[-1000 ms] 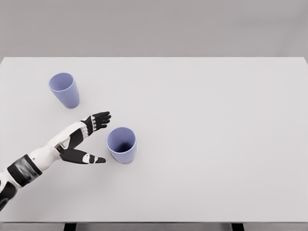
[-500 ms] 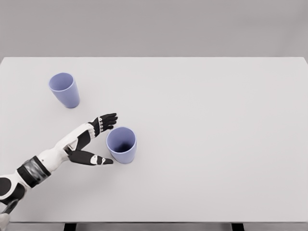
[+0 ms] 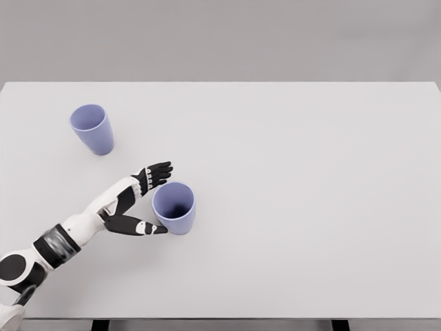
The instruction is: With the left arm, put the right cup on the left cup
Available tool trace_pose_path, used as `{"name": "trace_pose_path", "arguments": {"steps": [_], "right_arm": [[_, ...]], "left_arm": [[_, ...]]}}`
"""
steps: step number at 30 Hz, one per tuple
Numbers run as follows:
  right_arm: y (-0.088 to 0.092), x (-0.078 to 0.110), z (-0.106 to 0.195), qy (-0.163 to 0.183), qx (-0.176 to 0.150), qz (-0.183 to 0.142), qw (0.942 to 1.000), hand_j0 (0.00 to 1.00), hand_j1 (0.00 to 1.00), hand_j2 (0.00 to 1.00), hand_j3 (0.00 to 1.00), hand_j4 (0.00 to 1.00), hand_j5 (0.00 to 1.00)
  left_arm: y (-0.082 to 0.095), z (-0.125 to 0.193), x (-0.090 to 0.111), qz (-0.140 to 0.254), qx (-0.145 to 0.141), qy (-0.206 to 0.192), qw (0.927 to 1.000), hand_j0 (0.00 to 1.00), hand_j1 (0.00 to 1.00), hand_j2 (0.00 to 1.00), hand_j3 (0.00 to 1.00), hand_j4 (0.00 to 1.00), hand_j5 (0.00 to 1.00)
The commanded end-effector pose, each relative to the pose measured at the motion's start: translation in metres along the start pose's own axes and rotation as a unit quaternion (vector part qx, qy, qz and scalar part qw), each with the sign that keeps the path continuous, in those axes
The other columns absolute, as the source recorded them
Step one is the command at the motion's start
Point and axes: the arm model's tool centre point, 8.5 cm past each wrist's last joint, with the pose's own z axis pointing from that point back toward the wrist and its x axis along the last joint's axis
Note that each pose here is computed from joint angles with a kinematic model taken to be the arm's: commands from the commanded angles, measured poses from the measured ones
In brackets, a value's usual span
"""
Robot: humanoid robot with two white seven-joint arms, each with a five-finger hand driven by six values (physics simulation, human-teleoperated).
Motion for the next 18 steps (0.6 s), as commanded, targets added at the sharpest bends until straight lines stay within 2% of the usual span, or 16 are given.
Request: {"name": "trace_pose_path", "arguments": {"steps": [1,18], "right_arm": [[-0.0001,0.0001,0.0,-0.001,0.0,0.0,1.0,1.0,1.0,1.0,1.0,1.0,1.0],[-0.0001,0.0,0.0,0.0,0.0,0.0,1.0,1.0,1.0,1.0,1.0,1.0,1.0]], "left_arm": [[-0.0018,-0.0013,-0.0007,0.005,0.0,-0.002,1.0,1.0,1.0,1.0,1.0,1.0,1.0],[-0.0102,-0.0065,-0.0058,0.016,-0.004,-0.003,0.9999,1.0,1.0,1.0,1.0,1.0,1.0]]}}
